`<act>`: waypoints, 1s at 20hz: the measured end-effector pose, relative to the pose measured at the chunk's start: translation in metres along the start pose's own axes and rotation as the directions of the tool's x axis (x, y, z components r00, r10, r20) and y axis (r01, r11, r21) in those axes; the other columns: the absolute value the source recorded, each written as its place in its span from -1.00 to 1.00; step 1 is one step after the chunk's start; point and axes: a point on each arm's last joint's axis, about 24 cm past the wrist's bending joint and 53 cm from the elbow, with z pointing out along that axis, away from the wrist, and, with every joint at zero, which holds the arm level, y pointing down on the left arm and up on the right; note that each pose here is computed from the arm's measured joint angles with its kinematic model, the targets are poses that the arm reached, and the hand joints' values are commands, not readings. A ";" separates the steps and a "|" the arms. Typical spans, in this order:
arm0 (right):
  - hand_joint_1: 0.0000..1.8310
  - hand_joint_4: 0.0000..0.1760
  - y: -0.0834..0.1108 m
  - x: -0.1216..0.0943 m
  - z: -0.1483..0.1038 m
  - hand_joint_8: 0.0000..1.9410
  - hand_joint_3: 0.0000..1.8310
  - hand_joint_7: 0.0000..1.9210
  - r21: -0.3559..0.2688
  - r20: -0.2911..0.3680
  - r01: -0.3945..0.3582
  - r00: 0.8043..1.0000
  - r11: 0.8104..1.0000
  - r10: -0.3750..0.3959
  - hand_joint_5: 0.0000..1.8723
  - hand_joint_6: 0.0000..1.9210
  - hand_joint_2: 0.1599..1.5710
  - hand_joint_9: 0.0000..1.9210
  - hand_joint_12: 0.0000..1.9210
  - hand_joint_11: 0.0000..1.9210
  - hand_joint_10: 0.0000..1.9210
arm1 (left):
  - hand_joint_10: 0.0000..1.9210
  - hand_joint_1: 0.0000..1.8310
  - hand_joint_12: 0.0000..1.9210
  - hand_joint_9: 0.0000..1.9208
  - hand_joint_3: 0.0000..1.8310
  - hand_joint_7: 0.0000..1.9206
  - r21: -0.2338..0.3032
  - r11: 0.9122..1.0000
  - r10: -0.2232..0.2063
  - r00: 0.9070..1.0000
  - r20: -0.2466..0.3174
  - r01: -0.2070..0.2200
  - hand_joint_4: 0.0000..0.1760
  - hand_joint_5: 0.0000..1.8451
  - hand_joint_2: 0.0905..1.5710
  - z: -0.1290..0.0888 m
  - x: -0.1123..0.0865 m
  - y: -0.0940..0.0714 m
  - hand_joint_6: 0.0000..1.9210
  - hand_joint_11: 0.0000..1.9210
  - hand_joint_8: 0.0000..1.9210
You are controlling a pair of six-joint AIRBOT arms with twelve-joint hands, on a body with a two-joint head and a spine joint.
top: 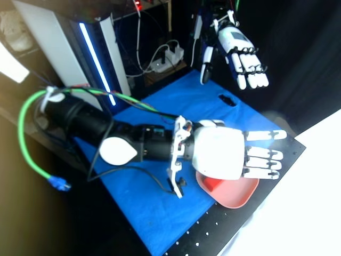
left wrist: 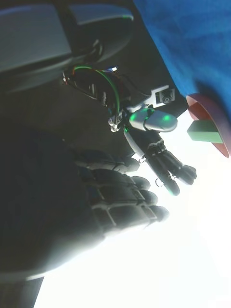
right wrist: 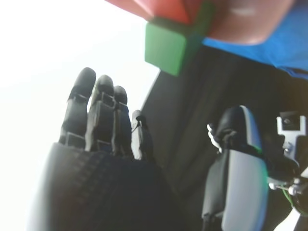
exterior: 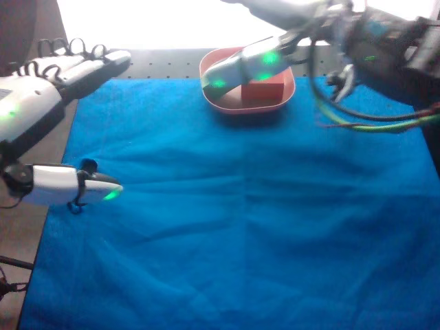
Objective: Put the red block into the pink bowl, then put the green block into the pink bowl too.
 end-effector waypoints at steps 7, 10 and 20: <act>-0.13 1.00 -0.024 -0.001 -0.103 -1.00 -1.00 -0.99 -0.070 0.034 -0.169 0.985 0.983 0.172 -0.96 -1.00 -0.04 -1.00 -0.92 -1.00 -1.00 | -1.00 -0.04 -0.97 -1.00 -0.99 -1.00 0.020 1.000 -0.001 0.999 0.036 0.000 -0.06 -0.94 0.05 -0.011 -0.009 -0.010 -1.00 -0.96 -1.00; -0.17 0.43 -0.026 0.000 -0.144 -1.00 -0.98 -1.00 -0.115 0.066 -0.239 0.967 0.964 0.248 -1.00 -1.00 0.02 -1.00 -1.00 -1.00 -1.00 | -1.00 -0.04 -1.00 -1.00 -0.99 -1.00 0.013 1.000 -0.009 0.998 0.056 0.008 0.22 -0.97 0.06 -0.019 -0.013 -0.010 -1.00 -1.00 -1.00; -0.23 1.00 -0.029 -0.021 -0.275 -1.00 -1.00 -1.00 -0.116 0.231 -0.319 0.913 0.941 0.337 -1.00 -1.00 -0.08 -1.00 -1.00 -1.00 -1.00 | -1.00 -0.07 -1.00 -1.00 -1.00 -1.00 0.053 0.996 -0.082 0.987 0.136 0.076 0.95 -1.00 -0.03 -0.050 -0.024 -0.020 -1.00 -1.00 -1.00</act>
